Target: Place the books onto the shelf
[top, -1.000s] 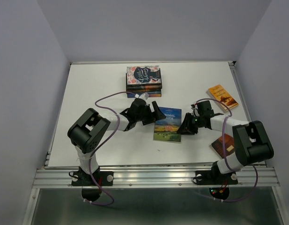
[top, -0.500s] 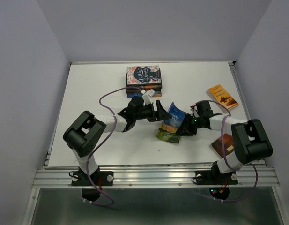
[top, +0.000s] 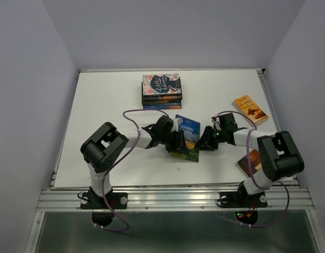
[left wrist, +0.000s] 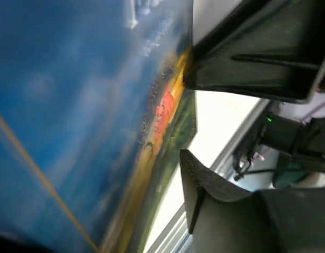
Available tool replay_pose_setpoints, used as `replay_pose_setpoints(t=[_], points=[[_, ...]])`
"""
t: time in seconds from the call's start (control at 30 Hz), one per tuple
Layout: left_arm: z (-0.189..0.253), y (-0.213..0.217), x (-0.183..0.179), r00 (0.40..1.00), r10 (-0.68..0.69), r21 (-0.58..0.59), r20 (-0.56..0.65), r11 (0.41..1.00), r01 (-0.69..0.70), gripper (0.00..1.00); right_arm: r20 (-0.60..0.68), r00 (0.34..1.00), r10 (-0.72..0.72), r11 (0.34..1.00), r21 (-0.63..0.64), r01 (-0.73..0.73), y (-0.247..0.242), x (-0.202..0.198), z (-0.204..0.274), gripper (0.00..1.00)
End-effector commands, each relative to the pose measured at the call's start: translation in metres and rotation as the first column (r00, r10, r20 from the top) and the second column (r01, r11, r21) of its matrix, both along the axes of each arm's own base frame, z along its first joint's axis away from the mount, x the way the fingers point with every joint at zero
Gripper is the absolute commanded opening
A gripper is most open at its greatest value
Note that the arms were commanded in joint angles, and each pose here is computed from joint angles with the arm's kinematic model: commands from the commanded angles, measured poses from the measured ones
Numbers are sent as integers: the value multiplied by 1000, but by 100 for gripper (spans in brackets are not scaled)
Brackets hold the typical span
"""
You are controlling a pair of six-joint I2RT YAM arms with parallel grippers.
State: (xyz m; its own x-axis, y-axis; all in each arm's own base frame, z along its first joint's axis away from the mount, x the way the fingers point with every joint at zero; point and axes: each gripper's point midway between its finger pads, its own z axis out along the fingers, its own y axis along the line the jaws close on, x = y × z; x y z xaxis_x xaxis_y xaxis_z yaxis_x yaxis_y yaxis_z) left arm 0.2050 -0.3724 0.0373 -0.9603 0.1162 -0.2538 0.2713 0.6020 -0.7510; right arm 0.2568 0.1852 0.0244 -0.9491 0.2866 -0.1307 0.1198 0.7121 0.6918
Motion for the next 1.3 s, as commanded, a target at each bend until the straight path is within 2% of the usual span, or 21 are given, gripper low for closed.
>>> replay_pose_setpoints(t=[0.0, 0.03, 0.13, 0.4, 0.57, 0.63, 0.67, 0.83, 0.87, 0.97, 1.0, 1.03, 1.27], points=[[29, 0, 9, 995, 30, 46, 94, 998, -35, 8, 55, 998, -2, 1000, -13, 2, 2, 12, -4, 35], [30, 4, 16, 991, 62, 68, 120, 995, -71, 0, 57, 998, -2, 1000, -19, 4, 2, 13, -4, 36], [32, 14, 23, 983, 121, 112, 140, 984, -137, 0, 48, 999, 5, 1000, -23, -4, 2, 13, -7, 36], [49, 26, 37, 953, 209, 121, 218, 964, -238, 0, 76, 997, 19, 999, -28, -17, 2, 18, -2, 37], [53, 29, 40, 948, 220, 133, 230, 958, -255, 0, 91, 996, 25, 999, -35, -22, 2, 20, 0, 39], [44, 28, 35, 962, 180, 166, 206, 962, -215, 0, 95, 995, 30, 999, -38, -26, 1, 19, 0, 41], [31, 31, 32, 972, 154, 229, 175, 954, -192, 0, 93, 995, 31, 999, -39, -27, 1, 19, 0, 41], [13, 34, 23, 985, 123, 306, 124, 939, -156, 9, 85, 995, 48, 998, -33, -45, 3, 17, -3, 41], [17, 34, 23, 983, 124, 299, 132, 941, -159, 18, 85, 995, 49, 998, -34, -46, 2, 17, -3, 41], [25, 39, 24, 978, 145, 297, 153, 937, -185, 37, 82, 995, 55, 998, -39, -51, 2, 15, -6, 43], [32, 41, 24, 976, 141, 289, 168, 939, -185, 49, 82, 995, 57, 998, -42, -54, 1, 15, -7, 43], [35, 41, 24, 975, 145, 286, 171, 939, -190, 53, 81, 995, 57, 998, -42, -54, 1, 15, -7, 43], [34, 54, 17, 973, 154, 327, 169, 923, -203, 55, 69, 995, 66, 997, -43, -63, 2, 15, -12, 44]])
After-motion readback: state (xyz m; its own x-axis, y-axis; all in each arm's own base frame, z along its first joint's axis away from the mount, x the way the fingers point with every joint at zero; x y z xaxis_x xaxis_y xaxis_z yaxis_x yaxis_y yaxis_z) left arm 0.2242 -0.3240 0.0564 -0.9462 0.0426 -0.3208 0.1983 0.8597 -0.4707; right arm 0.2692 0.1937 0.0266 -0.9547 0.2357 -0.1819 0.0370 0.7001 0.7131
